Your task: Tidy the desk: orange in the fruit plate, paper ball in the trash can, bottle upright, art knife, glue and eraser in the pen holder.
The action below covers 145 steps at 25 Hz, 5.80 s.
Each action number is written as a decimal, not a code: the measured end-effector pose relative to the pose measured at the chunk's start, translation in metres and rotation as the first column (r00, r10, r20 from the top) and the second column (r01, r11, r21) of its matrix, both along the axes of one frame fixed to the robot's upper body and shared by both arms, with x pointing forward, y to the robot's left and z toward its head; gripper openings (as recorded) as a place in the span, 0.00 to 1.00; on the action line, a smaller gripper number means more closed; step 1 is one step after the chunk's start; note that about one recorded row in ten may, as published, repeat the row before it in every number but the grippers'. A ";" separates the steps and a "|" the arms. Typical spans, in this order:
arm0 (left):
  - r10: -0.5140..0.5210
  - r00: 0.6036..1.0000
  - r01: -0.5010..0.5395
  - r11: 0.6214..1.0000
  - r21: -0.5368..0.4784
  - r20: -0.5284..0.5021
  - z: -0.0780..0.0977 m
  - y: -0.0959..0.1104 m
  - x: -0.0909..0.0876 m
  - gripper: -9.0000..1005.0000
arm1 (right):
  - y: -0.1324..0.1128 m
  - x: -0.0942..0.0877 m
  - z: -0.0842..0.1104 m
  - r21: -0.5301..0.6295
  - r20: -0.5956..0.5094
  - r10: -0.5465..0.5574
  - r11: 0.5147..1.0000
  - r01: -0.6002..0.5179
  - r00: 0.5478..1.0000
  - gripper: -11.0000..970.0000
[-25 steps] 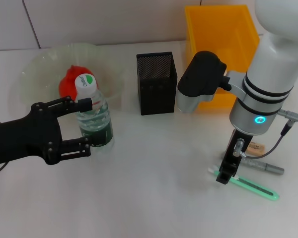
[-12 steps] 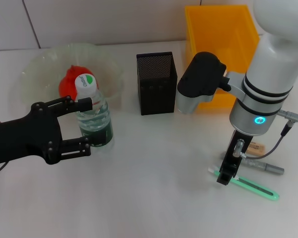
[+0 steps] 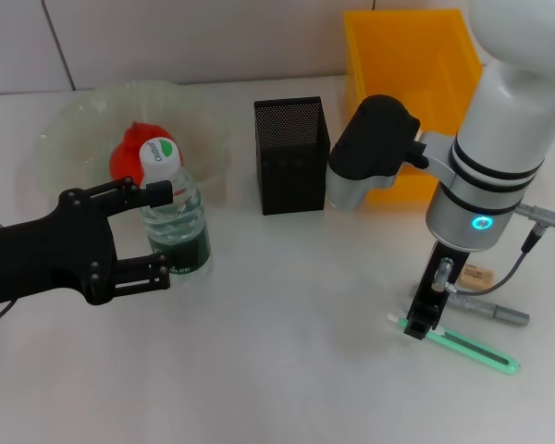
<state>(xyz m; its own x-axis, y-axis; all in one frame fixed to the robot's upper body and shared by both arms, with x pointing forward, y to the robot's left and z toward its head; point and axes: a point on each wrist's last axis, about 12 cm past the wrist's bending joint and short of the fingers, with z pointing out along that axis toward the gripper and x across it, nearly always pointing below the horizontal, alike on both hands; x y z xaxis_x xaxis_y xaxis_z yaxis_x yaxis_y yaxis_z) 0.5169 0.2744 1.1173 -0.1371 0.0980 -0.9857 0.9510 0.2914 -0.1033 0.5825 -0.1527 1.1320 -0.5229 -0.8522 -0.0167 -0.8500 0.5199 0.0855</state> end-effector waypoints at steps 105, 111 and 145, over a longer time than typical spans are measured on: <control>-0.005 1.000 0.005 1.000 -0.003 0.018 0.007 -0.007 0.010 0.80 | -0.001 0.020 0.062 0.171 0.246 -0.074 0.985 0.031 0.966 0.10; -0.004 1.000 0.004 1.000 -0.003 0.017 0.007 -0.007 0.010 0.80 | -0.001 0.020 0.071 0.187 0.284 -0.075 0.982 0.021 0.956 0.10; -0.009 1.000 0.009 1.000 -0.002 0.012 0.006 -0.008 0.010 0.80 | -0.007 0.017 0.123 0.283 0.467 -0.129 0.959 -0.010 0.875 0.10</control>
